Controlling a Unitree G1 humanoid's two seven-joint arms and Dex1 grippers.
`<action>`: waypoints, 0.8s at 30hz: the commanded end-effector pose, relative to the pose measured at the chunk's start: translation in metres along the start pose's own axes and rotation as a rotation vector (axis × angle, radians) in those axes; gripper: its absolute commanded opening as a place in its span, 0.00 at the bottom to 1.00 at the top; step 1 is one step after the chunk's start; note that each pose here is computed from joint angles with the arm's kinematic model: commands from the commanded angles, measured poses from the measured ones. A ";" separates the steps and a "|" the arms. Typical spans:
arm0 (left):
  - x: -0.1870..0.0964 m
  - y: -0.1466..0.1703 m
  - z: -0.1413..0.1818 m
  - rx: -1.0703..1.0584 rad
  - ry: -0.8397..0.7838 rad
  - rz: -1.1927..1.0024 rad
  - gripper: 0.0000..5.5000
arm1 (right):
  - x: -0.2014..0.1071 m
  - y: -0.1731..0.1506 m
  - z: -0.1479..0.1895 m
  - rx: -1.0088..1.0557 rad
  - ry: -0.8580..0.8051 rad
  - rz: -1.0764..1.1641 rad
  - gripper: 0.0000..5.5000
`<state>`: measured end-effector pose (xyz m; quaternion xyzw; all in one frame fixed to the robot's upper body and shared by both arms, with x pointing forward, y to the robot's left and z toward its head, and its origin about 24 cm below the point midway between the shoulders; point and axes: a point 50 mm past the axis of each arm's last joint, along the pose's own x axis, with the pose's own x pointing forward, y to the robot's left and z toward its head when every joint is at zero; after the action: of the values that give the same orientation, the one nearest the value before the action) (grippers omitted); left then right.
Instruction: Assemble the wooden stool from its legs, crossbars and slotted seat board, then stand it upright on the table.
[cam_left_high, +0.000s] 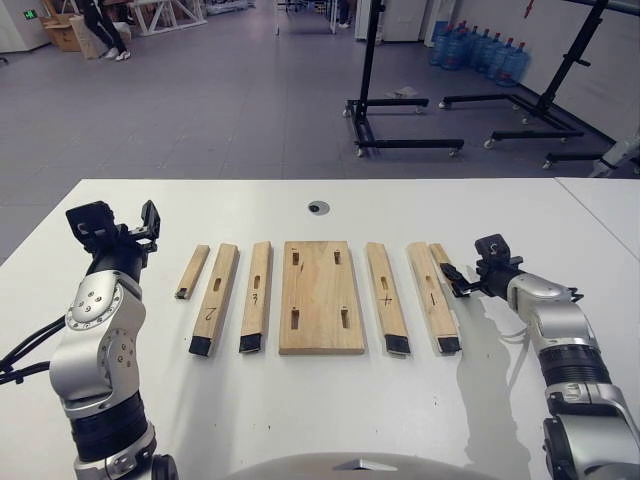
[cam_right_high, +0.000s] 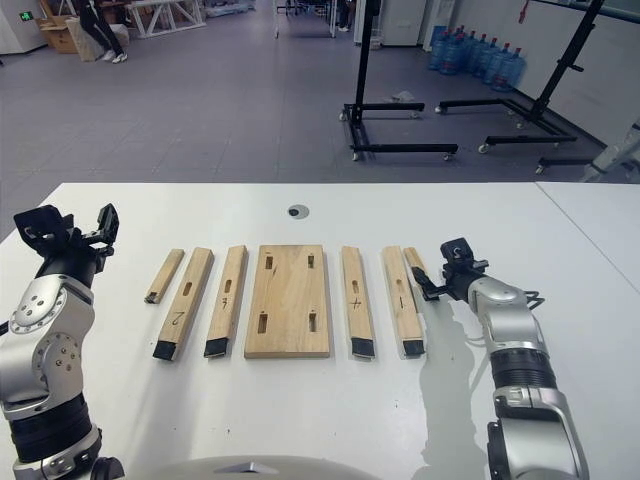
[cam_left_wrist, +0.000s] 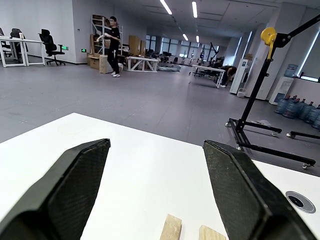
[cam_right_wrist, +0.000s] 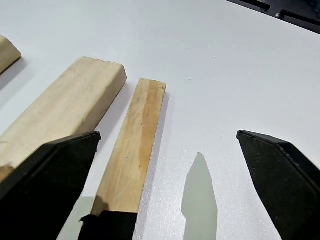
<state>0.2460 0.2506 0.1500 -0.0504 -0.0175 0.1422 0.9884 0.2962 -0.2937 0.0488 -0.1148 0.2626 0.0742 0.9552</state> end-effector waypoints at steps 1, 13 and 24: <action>0.000 -0.003 -0.001 -0.006 0.002 0.000 0.62 | 0.007 0.007 -0.009 -0.027 0.059 0.021 0.83; 0.001 -0.006 0.000 -0.014 -0.004 -0.003 0.62 | 0.004 0.015 -0.027 0.000 0.139 0.078 0.43; 0.009 -0.005 0.000 -0.122 0.042 -0.063 0.62 | -0.001 0.003 -0.027 0.103 0.092 0.059 0.23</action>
<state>0.2534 0.2486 0.1511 -0.0925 -0.0165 0.1250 0.9877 0.2885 -0.2923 0.0336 -0.0826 0.2926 0.0952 0.9479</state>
